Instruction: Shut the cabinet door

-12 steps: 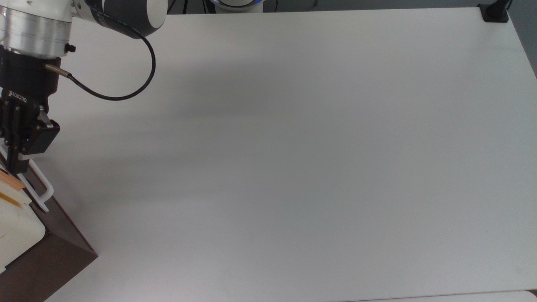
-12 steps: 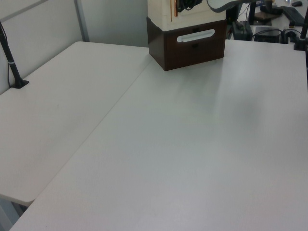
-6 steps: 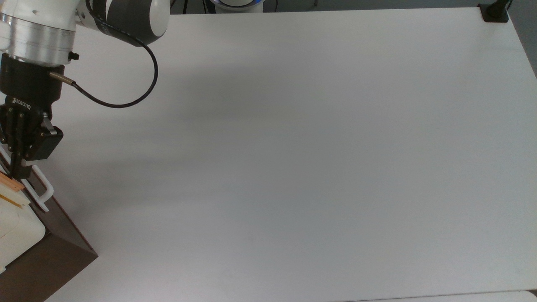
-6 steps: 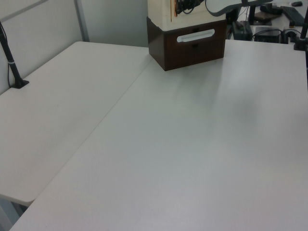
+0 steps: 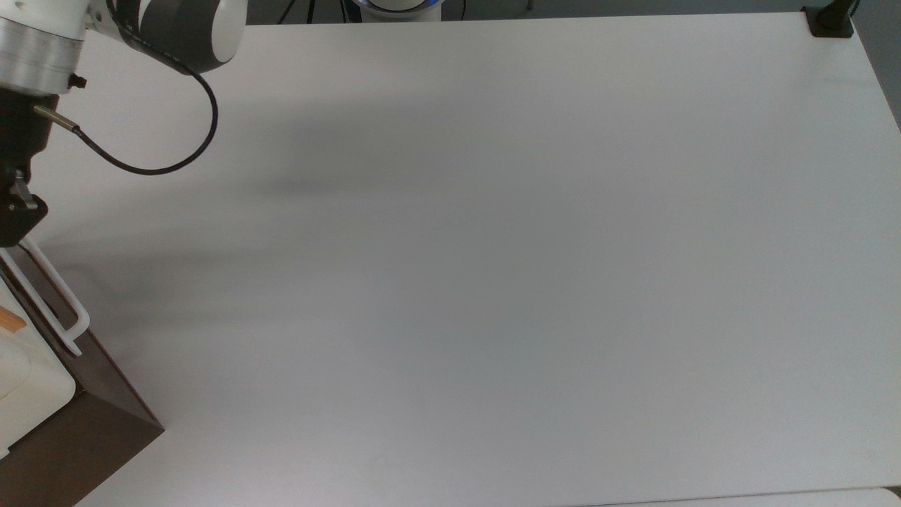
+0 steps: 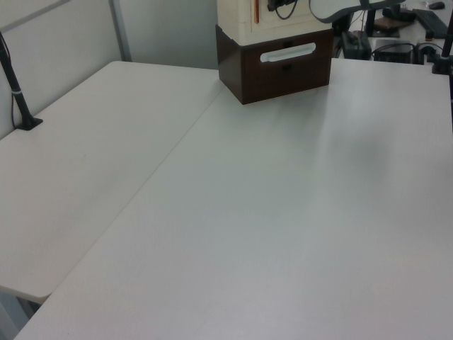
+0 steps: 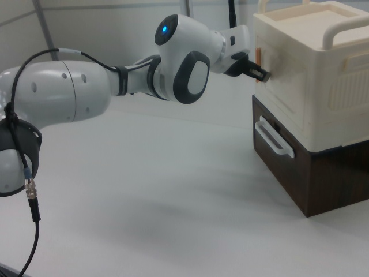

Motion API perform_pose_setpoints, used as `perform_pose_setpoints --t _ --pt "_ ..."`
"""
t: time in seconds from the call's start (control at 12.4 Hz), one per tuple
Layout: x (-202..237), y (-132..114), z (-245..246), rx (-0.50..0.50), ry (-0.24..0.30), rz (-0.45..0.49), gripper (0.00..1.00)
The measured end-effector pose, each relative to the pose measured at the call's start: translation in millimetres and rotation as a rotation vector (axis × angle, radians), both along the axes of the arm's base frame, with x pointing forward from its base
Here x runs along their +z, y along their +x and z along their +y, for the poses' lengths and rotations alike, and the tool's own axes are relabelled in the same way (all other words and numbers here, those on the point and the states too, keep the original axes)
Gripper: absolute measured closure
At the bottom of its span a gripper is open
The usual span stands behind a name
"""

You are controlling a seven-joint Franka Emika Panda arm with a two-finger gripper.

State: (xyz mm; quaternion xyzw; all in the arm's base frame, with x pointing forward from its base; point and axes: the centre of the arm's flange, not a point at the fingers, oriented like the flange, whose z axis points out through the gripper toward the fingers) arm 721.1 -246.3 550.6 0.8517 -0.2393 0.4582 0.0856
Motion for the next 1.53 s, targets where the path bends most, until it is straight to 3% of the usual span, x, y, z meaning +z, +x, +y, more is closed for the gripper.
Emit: perform_pose_setpoints --t 0.24,0.81,1.13,1.53 --pt "-0.5 -0.6 -1.5 0.013 -0.06 0.025 0.89" --pt "-1.9 1.6 7.7 0.026 -0.06 0.029 0.89" --pt "-0.9 2.9 35.3 0.033 0.043 0.073 0.88" --pt "-19.6 5.7 95.9 0.08 0.117 0.305 0.79"
